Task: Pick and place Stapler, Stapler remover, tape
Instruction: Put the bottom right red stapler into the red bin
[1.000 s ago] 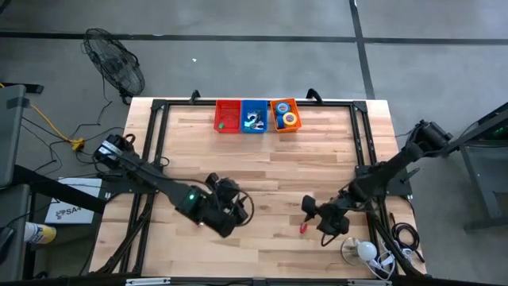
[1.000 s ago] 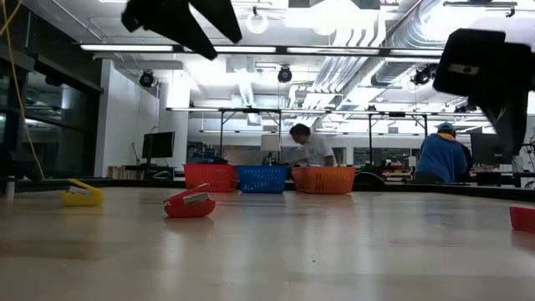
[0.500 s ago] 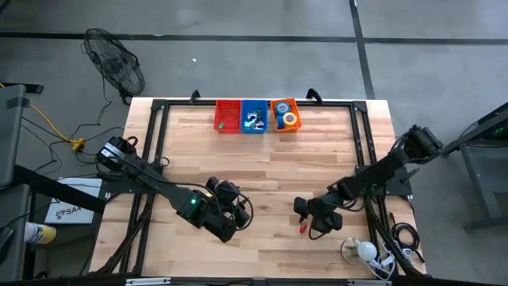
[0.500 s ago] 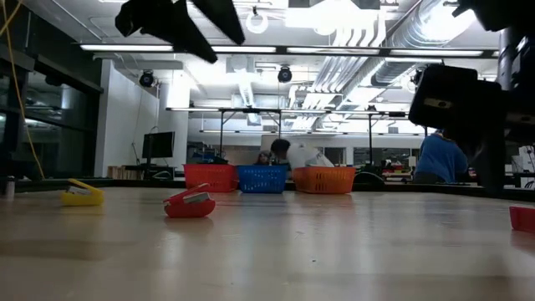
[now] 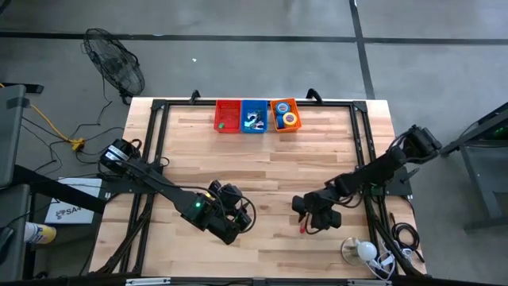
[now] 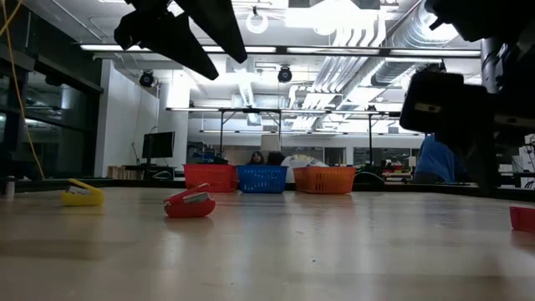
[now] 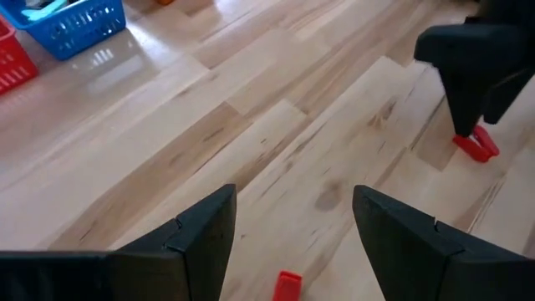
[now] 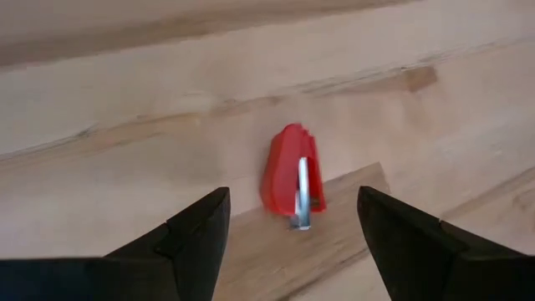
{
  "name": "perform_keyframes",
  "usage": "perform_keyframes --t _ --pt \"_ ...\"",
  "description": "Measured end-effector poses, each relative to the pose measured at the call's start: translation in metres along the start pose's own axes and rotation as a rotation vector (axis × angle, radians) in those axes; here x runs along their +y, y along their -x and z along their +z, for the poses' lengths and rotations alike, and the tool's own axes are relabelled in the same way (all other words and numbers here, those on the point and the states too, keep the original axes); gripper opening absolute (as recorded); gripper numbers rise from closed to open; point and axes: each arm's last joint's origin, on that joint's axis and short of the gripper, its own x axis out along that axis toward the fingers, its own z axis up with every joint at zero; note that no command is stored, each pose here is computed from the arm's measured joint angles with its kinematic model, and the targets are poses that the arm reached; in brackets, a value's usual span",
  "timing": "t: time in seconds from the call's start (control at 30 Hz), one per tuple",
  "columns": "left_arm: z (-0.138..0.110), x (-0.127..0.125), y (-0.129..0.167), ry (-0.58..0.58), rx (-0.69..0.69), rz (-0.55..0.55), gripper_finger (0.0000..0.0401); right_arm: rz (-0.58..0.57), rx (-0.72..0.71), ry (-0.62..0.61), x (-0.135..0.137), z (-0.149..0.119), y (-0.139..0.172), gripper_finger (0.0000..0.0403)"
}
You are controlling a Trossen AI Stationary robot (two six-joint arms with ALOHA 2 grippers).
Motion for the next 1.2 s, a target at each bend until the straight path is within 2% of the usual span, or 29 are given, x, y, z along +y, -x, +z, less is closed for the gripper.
perform_keyframes --t 0.3,0.5,0.87,1.2 --pt "0.0 0.0 0.0 -0.004 0.001 0.001 0.0233 0.045 0.005 -0.029 0.001 -0.007 -0.016 0.024" --pt "0.0 0.0 0.0 -0.007 0.004 0.002 0.0233 0.07 0.028 -0.115 0.0 -0.013 -0.016 0.0203" --pt "0.0 0.001 0.0 -0.011 0.007 0.006 0.0233 0.088 0.051 -0.156 0.001 -0.016 -0.015 0.0137" --pt "-0.001 0.002 0.0 -0.016 0.009 0.01 0.0233 0.097 0.042 -0.245 0.001 -0.017 -0.015 0.0123"
